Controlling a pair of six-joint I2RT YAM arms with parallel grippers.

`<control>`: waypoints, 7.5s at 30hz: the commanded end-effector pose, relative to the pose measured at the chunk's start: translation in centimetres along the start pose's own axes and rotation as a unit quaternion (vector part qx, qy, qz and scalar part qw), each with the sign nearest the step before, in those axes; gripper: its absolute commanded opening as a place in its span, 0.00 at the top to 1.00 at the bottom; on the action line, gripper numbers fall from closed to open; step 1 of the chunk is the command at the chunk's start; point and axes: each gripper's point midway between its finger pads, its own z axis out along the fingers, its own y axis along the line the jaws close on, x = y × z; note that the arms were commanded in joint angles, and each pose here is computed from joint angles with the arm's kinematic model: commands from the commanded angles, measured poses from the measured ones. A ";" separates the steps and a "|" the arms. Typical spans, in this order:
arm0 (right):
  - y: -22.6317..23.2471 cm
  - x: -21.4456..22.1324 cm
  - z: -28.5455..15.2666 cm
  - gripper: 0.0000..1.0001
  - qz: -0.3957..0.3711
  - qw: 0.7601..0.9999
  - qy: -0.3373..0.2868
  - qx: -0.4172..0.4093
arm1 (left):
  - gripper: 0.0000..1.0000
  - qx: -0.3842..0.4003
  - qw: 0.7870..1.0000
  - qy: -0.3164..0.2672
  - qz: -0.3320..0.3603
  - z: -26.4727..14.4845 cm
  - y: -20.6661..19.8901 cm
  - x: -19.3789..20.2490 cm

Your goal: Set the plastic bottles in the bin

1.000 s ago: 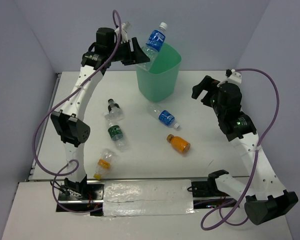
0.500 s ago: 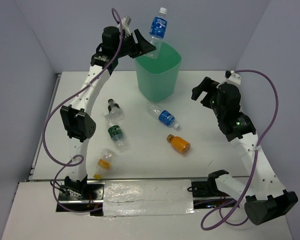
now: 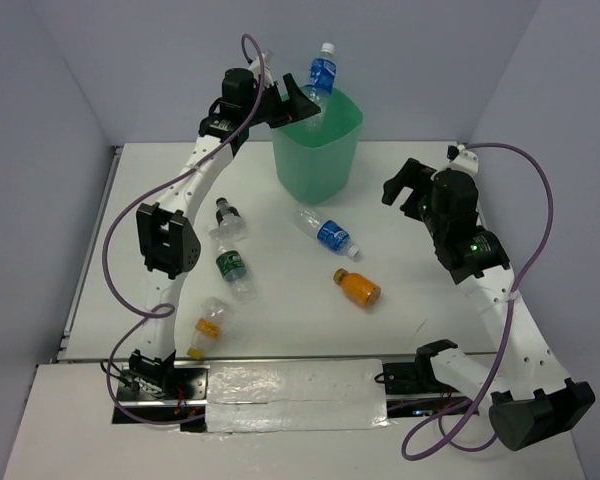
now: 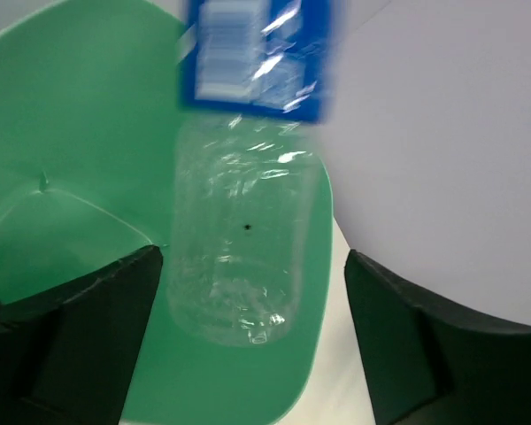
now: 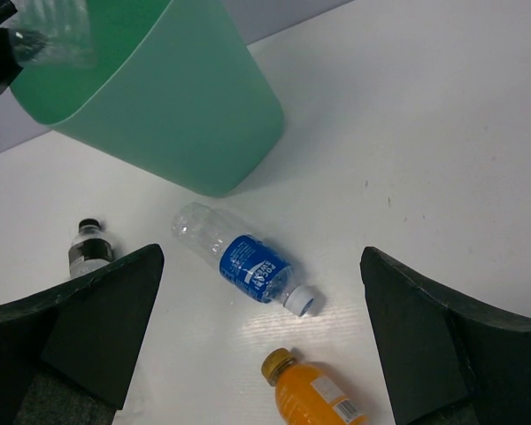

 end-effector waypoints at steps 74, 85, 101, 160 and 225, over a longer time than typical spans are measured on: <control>1.5 0.9 0.2 0.00 0.006 0.999 0.023 -0.029 | 0.01 -0.565 0.799 0.198 -0.062 -17.5 23.6 18.3; 1.1 1.1 0.1 0.00 0.009 0.999 0.023 -0.022 | 0.21 -0.552 0.807 0.201 -0.058 -16.8 23.7 18.7; 1.0 0.5 -0.2 0.00 0.012 1.000 0.013 -0.017 | 0.36 -0.425 0.903 0.053 0.041 -16.9 10.3 1.9; -0.4 3.1 -0.5 0.00 0.022 0.999 0.042 0.008 | 0.01 -0.459 0.886 0.043 -0.040 -27.0 7.5 11.9; -1.5 6.4 -5.5 0.00 0.039 0.997 0.057 -0.027 | 0.49 -0.114 0.972 -0.187 0.083 -13.0 -10.1 -9.6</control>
